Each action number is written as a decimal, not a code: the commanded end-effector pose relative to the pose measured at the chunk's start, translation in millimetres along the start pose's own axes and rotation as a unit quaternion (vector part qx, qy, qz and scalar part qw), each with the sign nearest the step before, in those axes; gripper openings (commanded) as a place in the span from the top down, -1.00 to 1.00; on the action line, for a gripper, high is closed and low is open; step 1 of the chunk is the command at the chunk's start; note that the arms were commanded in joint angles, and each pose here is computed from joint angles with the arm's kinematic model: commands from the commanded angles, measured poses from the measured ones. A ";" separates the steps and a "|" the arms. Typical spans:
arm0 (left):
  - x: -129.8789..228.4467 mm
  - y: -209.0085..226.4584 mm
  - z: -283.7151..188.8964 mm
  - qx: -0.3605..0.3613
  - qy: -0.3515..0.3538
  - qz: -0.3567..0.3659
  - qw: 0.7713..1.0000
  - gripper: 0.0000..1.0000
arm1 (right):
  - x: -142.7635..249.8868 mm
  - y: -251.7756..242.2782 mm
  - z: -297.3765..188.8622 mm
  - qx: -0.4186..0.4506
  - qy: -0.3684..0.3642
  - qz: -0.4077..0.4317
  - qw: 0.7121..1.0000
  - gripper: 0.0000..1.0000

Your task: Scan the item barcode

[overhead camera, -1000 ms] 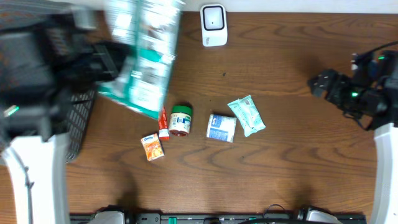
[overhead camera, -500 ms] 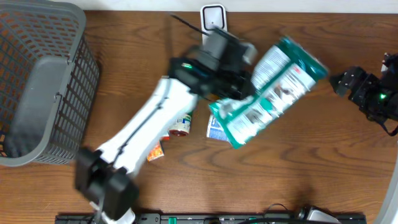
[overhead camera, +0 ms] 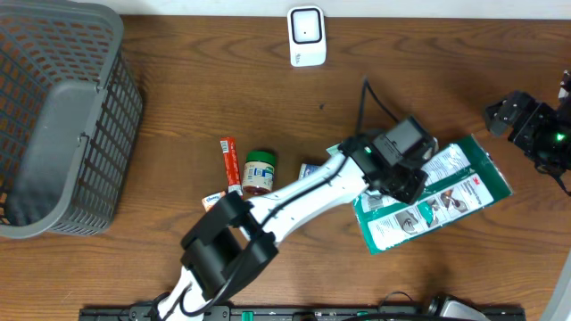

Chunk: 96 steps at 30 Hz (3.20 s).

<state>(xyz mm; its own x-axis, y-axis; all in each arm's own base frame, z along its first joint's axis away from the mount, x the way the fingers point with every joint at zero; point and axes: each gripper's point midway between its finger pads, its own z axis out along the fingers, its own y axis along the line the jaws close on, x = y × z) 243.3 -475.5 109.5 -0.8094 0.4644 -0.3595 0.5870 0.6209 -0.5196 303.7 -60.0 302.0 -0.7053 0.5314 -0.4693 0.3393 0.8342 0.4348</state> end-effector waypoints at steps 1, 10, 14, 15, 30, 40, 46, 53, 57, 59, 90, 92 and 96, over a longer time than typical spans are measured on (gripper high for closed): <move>-1.3 7.0 13.0 -0.021 -0.010 0.009 1.000 0.86 | -2.2 0.5 -5.0 -0.001 -0.005 -0.014 1.000 -0.99; -14.9 9.9 20.5 -0.038 -0.045 0.021 0.998 0.20 | -0.6 -0.2 -5.0 0.000 -0.002 -0.021 1.000 -0.99; -18.7 16.1 19.6 -0.056 -0.055 0.021 0.997 -0.36 | 0.7 -0.6 -5.0 0.001 0.001 -0.020 1.000 -0.98; -19.5 15.5 19.2 -0.055 -0.057 0.021 0.997 -0.41 | 1.0 -0.7 -5.0 0.001 0.001 -0.021 1.000 -0.99; -74.7 14.1 -168.0 -0.058 -0.184 0.004 0.981 -0.11 | 23.7 -4.8 -5.4 0.009 0.046 -0.014 0.999 -0.82; -29.2 126.9 -356.7 -0.170 -0.262 -0.144 0.939 0.79 | 66.1 -0.4 19.9 0.002 0.128 -0.051 0.990 -0.91; 18.7 190.8 -432.4 -0.270 -0.296 -0.230 0.887 0.50 | 101.9 -8.0 60.3 -0.002 0.180 -0.061 0.982 -0.91; 72.4 246.6 -475.9 -0.361 -0.289 -0.329 0.823 0.07 | 143.1 2.0 110.4 -0.033 0.208 -0.118 0.970 -0.79; 82.3 251.5 -477.2 -0.365 -0.280 -0.345 0.818 -0.13 | 155.1 11.6 128.2 -0.050 0.203 -0.150 0.966 -0.87; 84.3 251.1 -476.0 -0.365 -0.276 -0.347 0.819 -0.18 | 155.4 14.7 131.3 -0.055 0.198 -0.157 0.966 -0.88; 1.2 246.4 -318.1 -0.129 -0.136 -0.206 0.960 0.45 | 200.5 14.0 252.7 -0.175 0.300 -0.134 0.928 -0.31; -5.0 238.7 -303.1 -0.098 -0.126 -0.189 0.969 0.47 | 207.1 10.3 258.4 -0.175 0.313 -0.126 0.925 -0.26; -5.4 235.2 -266.3 -0.071 -0.085 -0.188 0.976 0.48 | 221.8 9.2 261.6 -0.188 0.343 -0.103 0.915 0.03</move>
<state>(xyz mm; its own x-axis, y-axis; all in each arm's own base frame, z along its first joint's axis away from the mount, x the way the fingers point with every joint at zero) 395.3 -140.7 213.5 -0.9407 0.0151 -0.3388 0.1888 0.8533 -0.4861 323.0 95.1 10.9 -0.9943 0.0674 -0.0826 -0.0030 0.7563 0.6543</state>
